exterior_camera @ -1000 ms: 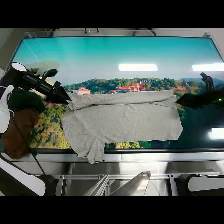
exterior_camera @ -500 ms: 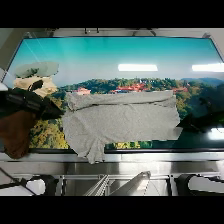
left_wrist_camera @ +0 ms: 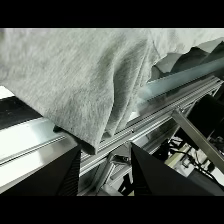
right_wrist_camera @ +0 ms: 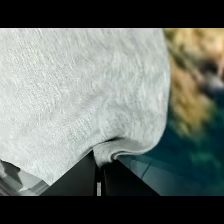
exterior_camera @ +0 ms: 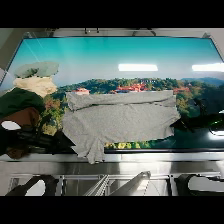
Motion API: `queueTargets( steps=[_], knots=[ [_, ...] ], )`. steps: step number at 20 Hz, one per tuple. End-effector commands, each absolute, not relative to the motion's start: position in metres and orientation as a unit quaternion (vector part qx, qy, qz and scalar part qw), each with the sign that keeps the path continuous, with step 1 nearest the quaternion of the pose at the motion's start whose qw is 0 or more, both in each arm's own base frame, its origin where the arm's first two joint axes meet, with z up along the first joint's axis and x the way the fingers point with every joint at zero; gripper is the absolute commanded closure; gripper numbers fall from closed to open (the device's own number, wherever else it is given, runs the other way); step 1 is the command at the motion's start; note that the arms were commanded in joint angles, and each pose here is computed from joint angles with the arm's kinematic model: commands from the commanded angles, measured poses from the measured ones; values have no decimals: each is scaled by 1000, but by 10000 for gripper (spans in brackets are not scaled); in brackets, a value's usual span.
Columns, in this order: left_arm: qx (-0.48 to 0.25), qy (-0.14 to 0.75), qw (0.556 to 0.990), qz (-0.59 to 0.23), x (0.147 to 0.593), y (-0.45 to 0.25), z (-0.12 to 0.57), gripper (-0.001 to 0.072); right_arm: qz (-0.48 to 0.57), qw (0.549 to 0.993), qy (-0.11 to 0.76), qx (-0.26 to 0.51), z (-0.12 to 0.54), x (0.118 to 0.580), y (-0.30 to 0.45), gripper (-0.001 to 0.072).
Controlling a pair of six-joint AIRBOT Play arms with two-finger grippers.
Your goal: Fold the shirts.
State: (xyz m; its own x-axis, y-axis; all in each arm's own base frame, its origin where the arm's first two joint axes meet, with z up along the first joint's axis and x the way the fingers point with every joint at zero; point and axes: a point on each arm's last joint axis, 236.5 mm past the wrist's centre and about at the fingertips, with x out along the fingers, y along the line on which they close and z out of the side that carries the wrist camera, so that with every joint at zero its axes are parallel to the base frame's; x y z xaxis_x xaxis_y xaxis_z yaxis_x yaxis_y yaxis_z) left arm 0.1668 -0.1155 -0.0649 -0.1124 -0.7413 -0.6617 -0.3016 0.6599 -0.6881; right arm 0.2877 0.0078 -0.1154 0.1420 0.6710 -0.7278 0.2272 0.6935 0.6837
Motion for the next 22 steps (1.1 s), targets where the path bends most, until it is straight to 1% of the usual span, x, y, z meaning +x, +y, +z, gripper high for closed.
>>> queueTargets(
  steps=[1, 4, 6, 8, 11, 12, 13, 14, 16, 18, 20, 22],
  knots=[
    [-354, 728, 560, -174, 141, -129, -82, 370, 175, 670, 620, 369, -109, 294, 13, 695],
    [-343, 736, 561, -163, 136, -133, -95, 370, 177, 668, 621, 370, -109, 293, 14, 695],
    [-352, 738, 554, -156, 141, -140, -105, 370, 177, 668, 621, 370, -108, 293, 14, 695],
    [-333, 748, 551, -161, 146, -144, -117, 371, 177, 668, 621, 370, -108, 293, 14, 695],
    [-297, 753, 559, -181, 165, -150, -127, 374, 184, 662, 624, 372, -106, 290, 17, 696],
    [-289, 756, 554, -195, 169, -153, -123, 486, 190, 657, 626, 374, -104, 288, 19, 695],
    [-280, 757, 549, -218, 172, -156, -116, 699, 194, 652, 630, 374, -102, 285, 20, 696],
    [-278, 758, 544, -231, 175, -158, -108, 685, 190, 647, 634, 378, -101, 282, 17, 696],
    [-277, 759, 535, -248, 176, -157, -91, 684, 172, 643, 635, 392, -97, 279, 4, 696],
    [-288, 747, 542, -256, 177, -151, -73, 684, 164, 643, 625, 411, -90, 275, -8, 696],
    [-304, 720, 569, -255, 187, -142, -54, 684, 161, 638, 619, 428, -85, 270, -16, 696],
    [-334, 674, 609, -253, 204, -134, -29, 683, 153, 637, 612, 443, -81, 270, -22, 696]
  ],
)
